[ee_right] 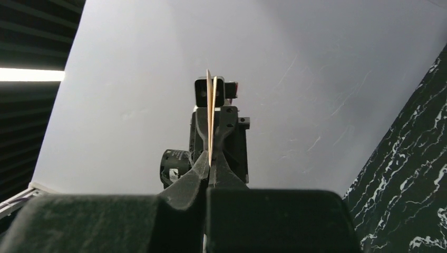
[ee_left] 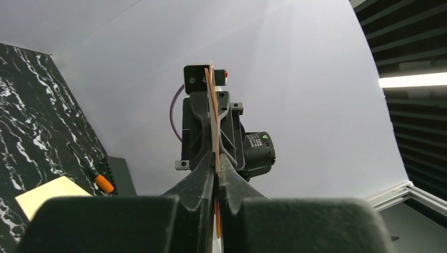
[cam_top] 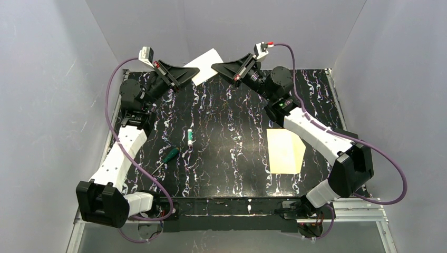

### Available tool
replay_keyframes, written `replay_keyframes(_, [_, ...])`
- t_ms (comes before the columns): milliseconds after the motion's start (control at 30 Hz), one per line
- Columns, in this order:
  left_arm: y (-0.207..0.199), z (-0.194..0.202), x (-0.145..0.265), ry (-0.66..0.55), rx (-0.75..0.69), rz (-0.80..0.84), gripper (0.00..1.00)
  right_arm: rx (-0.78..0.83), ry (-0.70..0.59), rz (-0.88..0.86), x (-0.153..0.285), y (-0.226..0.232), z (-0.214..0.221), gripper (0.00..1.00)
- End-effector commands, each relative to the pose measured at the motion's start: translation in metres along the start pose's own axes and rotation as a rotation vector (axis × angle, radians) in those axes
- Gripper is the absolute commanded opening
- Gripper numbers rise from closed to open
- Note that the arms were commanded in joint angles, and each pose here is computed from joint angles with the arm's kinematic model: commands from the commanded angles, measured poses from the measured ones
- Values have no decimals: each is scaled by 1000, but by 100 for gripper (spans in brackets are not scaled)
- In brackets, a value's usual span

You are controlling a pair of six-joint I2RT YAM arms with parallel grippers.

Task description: Place the letter into the envelope and seal it

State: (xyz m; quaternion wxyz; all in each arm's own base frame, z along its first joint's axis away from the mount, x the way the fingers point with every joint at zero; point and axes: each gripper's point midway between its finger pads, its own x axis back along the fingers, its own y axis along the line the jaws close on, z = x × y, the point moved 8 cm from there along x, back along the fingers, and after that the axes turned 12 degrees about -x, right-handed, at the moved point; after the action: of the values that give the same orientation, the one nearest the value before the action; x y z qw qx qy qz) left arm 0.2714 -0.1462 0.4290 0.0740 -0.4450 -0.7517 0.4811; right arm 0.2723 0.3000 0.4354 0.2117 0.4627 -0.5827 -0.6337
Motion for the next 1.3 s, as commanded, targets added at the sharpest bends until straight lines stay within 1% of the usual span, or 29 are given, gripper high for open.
replay_keyframes(0, [-20,-1,5,25,-138,1,0,67,-9,46,2,6,1,10])
replay_keyframes(100, [-10,2,17,24,-245,-165,0,169,-59,280,15,-8,-7,57])
replay_keyframes(133, [-5,4,23,31,-279,-242,0,211,-80,398,25,-17,-12,65])
replay_keyframes(167, [2,5,29,38,-305,-330,0,254,-110,516,37,-26,-19,70])
replay_keyframes(200, [7,5,35,54,-340,-414,0,285,-147,648,54,-36,-26,74])
replay_keyframes(233, [13,6,42,74,-368,-497,0,310,-189,765,71,-46,-35,75])
replay_keyframes(333, [28,14,57,148,-418,-609,0,339,-304,1097,136,-73,-62,76])
replay_keyframes(433, [35,26,67,200,-422,-612,0,356,-417,1442,208,-93,-86,76])
replay_keyframes(500, [40,33,72,222,-411,-614,0,324,-475,1616,253,-101,-104,76])
replay_keyframes(567, [45,39,78,252,-414,-633,0,236,-549,1756,296,-103,-117,74])
replay_keyframes(667, [51,45,88,289,-414,-687,0,120,-595,1811,328,-104,-118,65])
replay_keyframes(733, [54,49,92,305,-403,-692,0,73,-624,1866,347,-111,-114,58])
replay_keyframes(800, [57,54,94,320,-391,-680,0,-4,-619,1925,368,-122,-106,46])
replay_keyframes(833, [58,56,95,329,-386,-678,0,-48,-619,1940,377,-129,-102,43])
replay_keyframes(1000, [56,59,98,340,-394,-668,0,-207,-565,1876,394,-166,-81,41])
replay_keyframes(1067, [55,59,99,341,-399,-668,0,-260,-523,1858,394,-177,-76,36])
replay_keyframes(1267, [42,52,97,338,-427,-653,0,-336,-460,1811,394,-197,-68,31])
